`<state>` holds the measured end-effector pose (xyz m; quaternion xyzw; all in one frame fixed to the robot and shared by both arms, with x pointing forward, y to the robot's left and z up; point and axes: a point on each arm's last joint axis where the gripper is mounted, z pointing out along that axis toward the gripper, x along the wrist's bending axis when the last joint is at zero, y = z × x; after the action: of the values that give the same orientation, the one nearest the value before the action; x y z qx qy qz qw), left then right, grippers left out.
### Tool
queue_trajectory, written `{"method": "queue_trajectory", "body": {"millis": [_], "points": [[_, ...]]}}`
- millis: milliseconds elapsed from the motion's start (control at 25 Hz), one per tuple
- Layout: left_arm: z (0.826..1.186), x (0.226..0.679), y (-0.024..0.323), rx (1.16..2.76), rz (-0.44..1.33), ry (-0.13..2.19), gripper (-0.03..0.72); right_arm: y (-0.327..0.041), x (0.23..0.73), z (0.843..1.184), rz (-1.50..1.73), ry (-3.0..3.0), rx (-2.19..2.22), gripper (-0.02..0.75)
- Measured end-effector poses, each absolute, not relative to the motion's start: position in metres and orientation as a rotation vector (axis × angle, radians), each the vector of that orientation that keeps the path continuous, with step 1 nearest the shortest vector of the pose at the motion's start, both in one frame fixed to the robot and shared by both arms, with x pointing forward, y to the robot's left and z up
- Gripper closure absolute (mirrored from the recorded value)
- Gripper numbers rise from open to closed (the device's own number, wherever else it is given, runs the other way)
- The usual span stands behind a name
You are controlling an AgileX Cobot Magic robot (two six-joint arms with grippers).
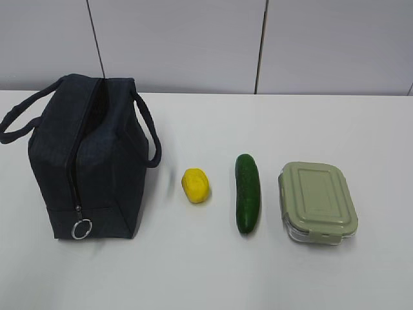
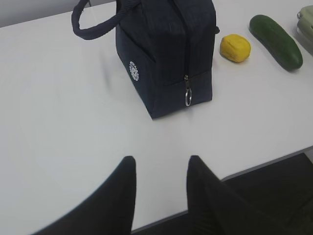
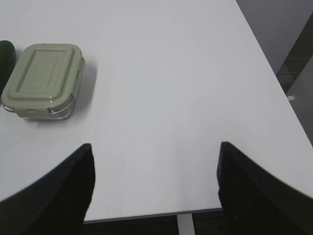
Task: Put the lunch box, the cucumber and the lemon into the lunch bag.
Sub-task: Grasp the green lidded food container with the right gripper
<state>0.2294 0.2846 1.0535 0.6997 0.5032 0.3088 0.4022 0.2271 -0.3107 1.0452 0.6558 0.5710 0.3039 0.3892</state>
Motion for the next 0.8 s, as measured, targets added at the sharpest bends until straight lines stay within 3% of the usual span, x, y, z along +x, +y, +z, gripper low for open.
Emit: {"method": "queue_trajectory", "body": {"millis": [800], "points": [[1.0535,0.2294,0.2846,1.768,0.78,1.272,0.45,-0.3093,0.226,1.0451,0.783,1.464,1.681,0.156]]}}
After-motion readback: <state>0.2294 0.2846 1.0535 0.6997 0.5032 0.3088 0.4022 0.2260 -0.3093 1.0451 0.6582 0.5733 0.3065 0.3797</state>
